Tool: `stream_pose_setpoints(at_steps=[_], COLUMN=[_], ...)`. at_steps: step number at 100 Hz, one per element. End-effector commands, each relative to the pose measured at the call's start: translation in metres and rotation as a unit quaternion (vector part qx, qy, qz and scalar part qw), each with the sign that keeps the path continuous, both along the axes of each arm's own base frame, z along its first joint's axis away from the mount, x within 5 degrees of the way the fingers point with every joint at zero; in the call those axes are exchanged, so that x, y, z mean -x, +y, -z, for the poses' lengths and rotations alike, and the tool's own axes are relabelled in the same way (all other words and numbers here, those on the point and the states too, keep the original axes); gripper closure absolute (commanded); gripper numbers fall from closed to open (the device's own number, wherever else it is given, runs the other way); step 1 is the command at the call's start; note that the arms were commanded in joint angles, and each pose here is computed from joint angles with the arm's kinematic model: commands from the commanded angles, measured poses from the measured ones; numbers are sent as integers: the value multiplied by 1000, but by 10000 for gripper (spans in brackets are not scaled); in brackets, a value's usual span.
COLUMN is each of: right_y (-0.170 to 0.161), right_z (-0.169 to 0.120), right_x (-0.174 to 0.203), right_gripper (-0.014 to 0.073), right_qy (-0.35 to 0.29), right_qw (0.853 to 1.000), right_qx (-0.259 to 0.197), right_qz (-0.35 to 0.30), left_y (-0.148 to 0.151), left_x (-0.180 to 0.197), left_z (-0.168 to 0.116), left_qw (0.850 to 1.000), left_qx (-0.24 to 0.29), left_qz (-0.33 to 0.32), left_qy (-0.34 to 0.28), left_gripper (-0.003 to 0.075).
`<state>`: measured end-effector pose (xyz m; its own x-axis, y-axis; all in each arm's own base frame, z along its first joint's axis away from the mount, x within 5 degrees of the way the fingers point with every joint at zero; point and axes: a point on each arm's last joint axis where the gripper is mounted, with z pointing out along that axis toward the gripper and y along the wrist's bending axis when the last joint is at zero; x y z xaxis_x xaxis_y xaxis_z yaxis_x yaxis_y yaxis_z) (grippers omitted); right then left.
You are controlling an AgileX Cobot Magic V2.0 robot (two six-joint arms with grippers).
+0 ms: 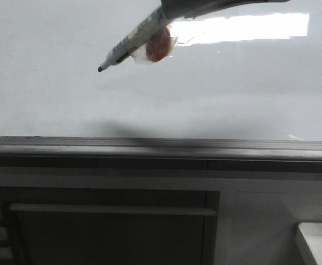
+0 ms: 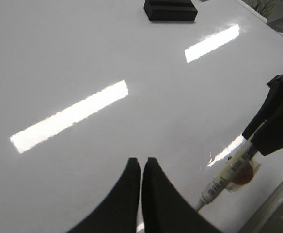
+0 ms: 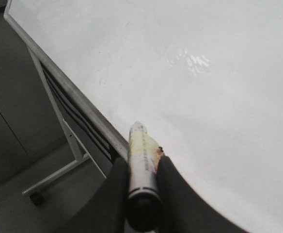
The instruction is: Write number 0 on whiteboard
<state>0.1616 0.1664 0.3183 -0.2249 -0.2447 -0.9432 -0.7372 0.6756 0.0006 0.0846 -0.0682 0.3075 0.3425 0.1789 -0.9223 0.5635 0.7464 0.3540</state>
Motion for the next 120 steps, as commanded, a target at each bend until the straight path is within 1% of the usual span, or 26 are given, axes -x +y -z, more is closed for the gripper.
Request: stream_pose_setpoints(at_steps=[1, 14, 20, 50, 58, 78, 93, 104, 120], right_y=[-2, 3, 6, 14, 17, 25, 26, 21, 11], right_z=[-24, -31, -33, -33, -31, -29, -39, -50, -60], right_x=[-9, -17, -22, -46, -50, -61, -69, -75, -81], right_gripper=[662, 662, 662, 662, 662, 662, 662, 662, 662], right_qy=[-44, -38, -28, 6, 3, 6, -10, -26, -23], right_qw=[998, 999, 999, 1000, 1000, 1000, 999, 999, 998], right_qx=[-32, -29, -20, 6, 15, 20, 15, 13, 19], right_qz=[22, 22, 19, 23, 21, 23, 28, 40, 49], left_y=[-1, -1, -1, -1, -1, -1, -1, -1, -1], left_x=[3, 3, 3, 3, 3, 3, 3, 3, 3], left_z=[-13, -13, -13, -13, -13, -13, -13, -13, -13], left_qw=[999, 999, 999, 999, 999, 999, 999, 999, 999], left_qx=[37, 38, 38, 38, 38, 38, 38, 39, 39], left_qz=[17, 17, 17, 17, 17, 17, 17, 18, 18], left_qy=[-16, -16, -16, -16, -15, -15, -15, -16, -16], left_gripper=[741, 741, 741, 741, 741, 741, 741, 741, 741])
